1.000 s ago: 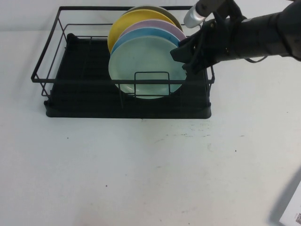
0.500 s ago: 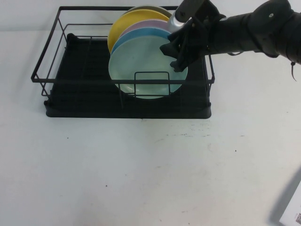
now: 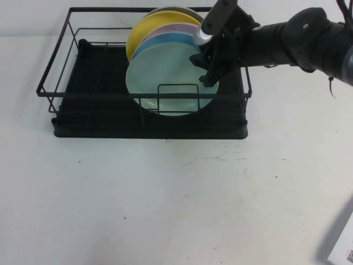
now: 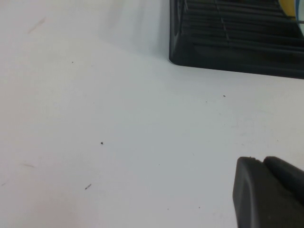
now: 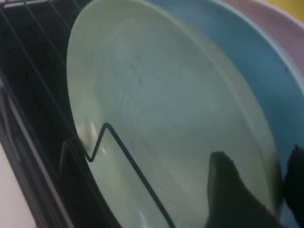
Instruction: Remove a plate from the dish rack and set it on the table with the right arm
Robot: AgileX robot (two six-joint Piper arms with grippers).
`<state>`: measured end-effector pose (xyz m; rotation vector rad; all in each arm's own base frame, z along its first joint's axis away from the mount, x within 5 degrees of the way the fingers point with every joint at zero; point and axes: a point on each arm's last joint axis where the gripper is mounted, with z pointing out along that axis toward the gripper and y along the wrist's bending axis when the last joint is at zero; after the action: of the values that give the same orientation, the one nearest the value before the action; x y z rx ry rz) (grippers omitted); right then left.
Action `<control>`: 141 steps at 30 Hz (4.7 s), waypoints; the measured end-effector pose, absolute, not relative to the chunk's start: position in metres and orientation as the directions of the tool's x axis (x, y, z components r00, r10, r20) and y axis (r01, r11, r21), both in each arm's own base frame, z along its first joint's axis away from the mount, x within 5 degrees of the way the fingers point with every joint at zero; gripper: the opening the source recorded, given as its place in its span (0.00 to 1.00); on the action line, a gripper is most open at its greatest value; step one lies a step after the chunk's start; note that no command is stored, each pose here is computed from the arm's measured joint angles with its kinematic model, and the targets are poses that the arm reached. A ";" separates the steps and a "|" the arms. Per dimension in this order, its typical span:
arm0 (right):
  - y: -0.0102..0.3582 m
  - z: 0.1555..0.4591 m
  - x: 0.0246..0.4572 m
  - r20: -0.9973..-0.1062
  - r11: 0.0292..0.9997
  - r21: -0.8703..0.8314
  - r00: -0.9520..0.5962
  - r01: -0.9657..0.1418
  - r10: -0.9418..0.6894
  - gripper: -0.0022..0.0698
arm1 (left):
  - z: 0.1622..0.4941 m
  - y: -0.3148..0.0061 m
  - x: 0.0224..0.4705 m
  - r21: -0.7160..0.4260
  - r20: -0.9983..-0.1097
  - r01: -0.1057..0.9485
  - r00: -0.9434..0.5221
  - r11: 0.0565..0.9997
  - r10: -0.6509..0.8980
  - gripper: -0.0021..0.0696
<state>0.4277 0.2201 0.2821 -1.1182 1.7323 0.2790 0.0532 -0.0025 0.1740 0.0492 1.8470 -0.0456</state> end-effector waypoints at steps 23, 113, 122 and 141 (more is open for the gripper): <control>0.224 0.257 0.439 -0.817 0.558 -0.335 -0.061 -0.759 -0.574 0.32 | 0.174 -0.003 0.053 -0.006 -0.962 0.058 -0.273 0.998 0.010 0.02; 0.194 0.174 0.336 -0.202 0.838 0.494 -0.968 -0.232 -0.149 0.34 | 0.174 -0.003 0.053 -0.006 -0.962 0.058 -0.273 0.998 0.010 0.02; 0.193 0.176 0.335 -0.193 0.837 0.487 -0.965 -0.250 -0.176 0.60 | 0.174 -0.003 0.053 -0.006 -0.962 0.058 -0.273 0.998 0.010 0.02; 0.157 0.319 0.278 -0.432 0.803 0.325 -0.833 -0.500 -0.344 0.04 | 0.174 -0.003 0.053 -0.006 -0.962 0.058 -0.273 0.998 0.010 0.02</control>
<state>0.2776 0.1567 0.3195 -0.6401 2.6361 0.6155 0.0532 -0.0025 0.1740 0.0492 1.8470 -0.0456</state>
